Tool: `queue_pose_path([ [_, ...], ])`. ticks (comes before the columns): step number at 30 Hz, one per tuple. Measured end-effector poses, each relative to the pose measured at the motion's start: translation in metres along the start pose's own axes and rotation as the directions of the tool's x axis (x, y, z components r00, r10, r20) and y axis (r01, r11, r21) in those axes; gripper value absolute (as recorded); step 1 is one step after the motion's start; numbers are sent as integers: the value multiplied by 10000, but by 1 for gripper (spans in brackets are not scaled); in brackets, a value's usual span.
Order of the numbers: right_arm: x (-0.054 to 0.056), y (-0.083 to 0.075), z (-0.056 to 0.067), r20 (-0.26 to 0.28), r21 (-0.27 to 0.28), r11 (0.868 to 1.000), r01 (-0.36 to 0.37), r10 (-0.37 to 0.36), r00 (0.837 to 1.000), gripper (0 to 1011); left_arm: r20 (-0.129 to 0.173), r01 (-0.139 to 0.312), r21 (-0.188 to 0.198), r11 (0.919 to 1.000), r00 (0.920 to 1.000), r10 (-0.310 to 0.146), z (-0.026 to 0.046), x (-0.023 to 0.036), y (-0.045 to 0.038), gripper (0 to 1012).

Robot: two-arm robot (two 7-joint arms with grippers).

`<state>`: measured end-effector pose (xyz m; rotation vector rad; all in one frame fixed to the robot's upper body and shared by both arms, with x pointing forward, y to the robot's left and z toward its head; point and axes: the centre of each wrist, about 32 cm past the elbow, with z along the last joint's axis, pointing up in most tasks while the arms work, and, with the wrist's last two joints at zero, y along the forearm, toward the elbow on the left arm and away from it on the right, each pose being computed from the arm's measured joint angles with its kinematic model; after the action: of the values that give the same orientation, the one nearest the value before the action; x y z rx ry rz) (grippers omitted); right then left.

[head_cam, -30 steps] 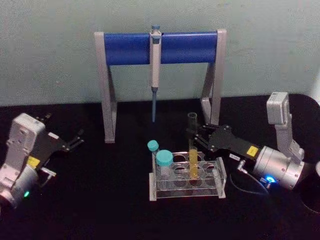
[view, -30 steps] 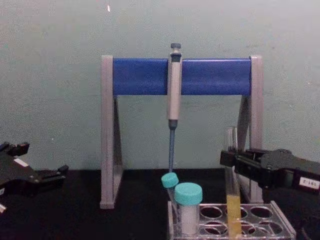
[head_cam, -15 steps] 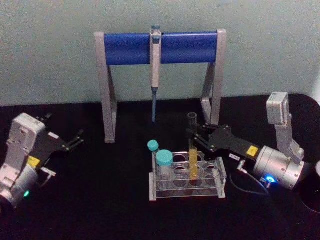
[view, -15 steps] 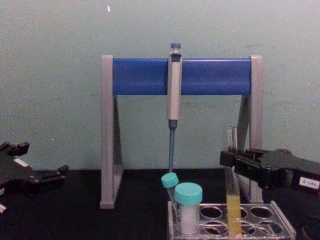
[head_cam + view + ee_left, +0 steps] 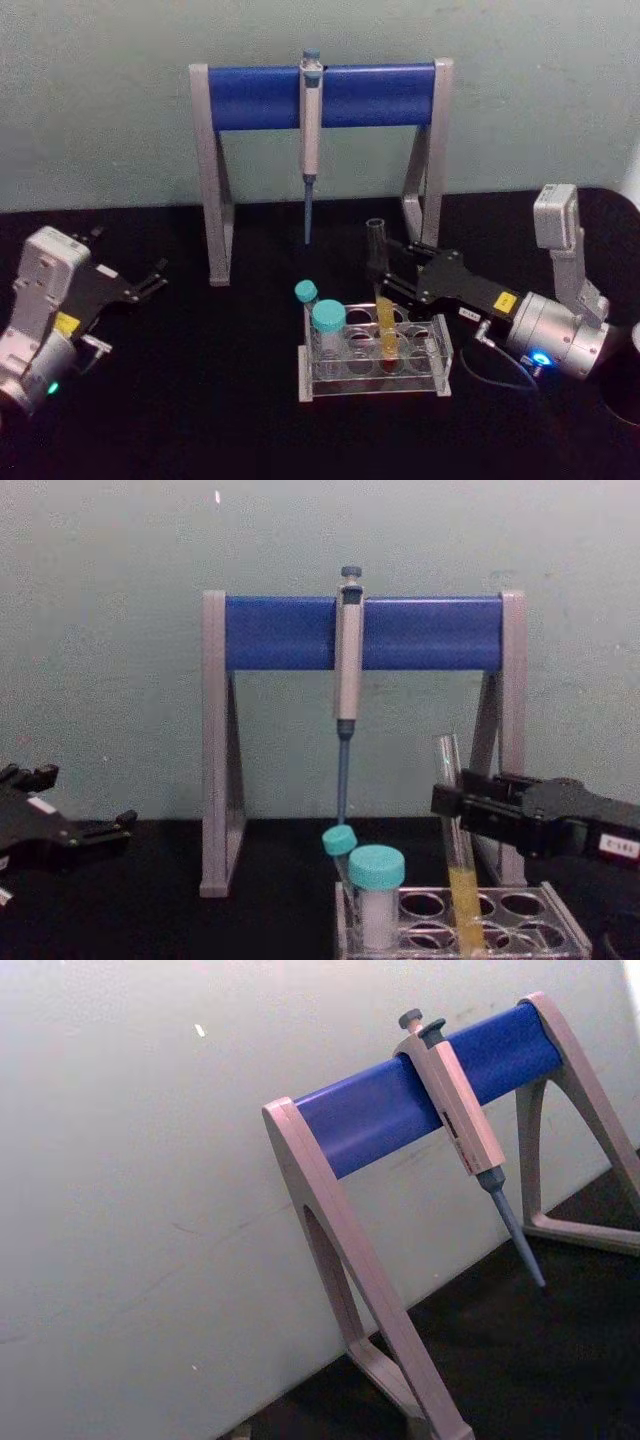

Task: Pick up the test tube from the test tube rack, shake it, then place it back into the test tube rack.

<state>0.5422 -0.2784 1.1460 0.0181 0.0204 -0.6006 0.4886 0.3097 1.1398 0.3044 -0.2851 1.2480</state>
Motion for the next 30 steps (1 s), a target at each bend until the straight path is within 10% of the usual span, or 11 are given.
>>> queue_pose_path([
  [16,-1,-1,-2,-6,6,10000,2,-2,10000,981,0,0,1,10000,10000,0,0,0,0,1001],
  [30,-27,-13,46,275,203,9998,-65,59,9996,1000,-1,0,0,10000,10000,0,0,0,0,1001],
])
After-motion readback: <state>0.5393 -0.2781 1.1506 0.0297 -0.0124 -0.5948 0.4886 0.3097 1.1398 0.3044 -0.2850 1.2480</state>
